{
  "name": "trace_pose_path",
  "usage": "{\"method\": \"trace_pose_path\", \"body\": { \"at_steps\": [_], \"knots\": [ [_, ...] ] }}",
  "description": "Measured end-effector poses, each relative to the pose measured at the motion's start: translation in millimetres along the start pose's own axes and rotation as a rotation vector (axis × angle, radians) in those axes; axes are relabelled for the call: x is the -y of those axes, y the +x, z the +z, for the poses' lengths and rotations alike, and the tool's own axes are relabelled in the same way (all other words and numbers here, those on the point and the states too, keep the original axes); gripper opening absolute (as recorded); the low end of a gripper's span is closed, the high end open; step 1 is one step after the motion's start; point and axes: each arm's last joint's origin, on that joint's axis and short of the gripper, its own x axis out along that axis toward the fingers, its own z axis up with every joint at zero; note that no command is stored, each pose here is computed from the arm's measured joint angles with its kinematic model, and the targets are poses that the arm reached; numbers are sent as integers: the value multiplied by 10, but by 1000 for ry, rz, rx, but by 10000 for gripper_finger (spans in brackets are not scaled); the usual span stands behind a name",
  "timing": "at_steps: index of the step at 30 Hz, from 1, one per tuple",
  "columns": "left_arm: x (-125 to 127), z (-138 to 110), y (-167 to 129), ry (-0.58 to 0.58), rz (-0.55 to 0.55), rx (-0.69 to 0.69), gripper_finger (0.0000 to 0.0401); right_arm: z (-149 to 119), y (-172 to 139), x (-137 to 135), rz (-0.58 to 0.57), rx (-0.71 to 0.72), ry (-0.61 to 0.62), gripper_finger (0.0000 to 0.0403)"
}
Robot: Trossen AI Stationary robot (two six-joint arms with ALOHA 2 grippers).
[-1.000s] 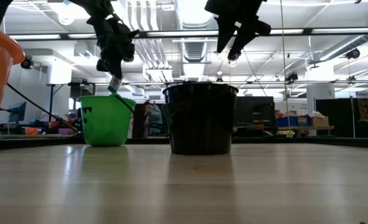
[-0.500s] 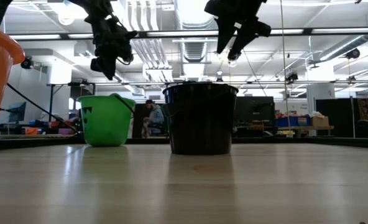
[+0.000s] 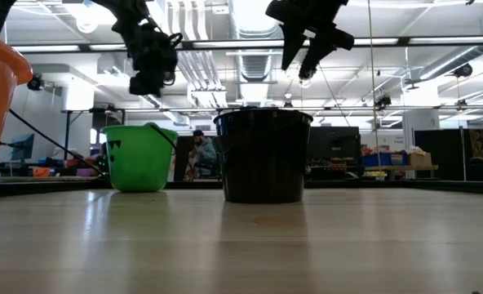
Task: Sort candy
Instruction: Return to Home Position
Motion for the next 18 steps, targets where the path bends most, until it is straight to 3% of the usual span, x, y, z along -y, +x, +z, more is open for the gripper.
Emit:
{"method": "trace_pose_path", "body": {
  "at_steps": [5, 18],
  "knots": [
    [129, 108, -12, 94, -211, 155, 130, 43, -1, -36, 32, 42, 17, 215],
    [849, 347, -366, 388, -220, 328, 129, 96, -5, -67, 48, 104, 35, 215]
  ]
}}
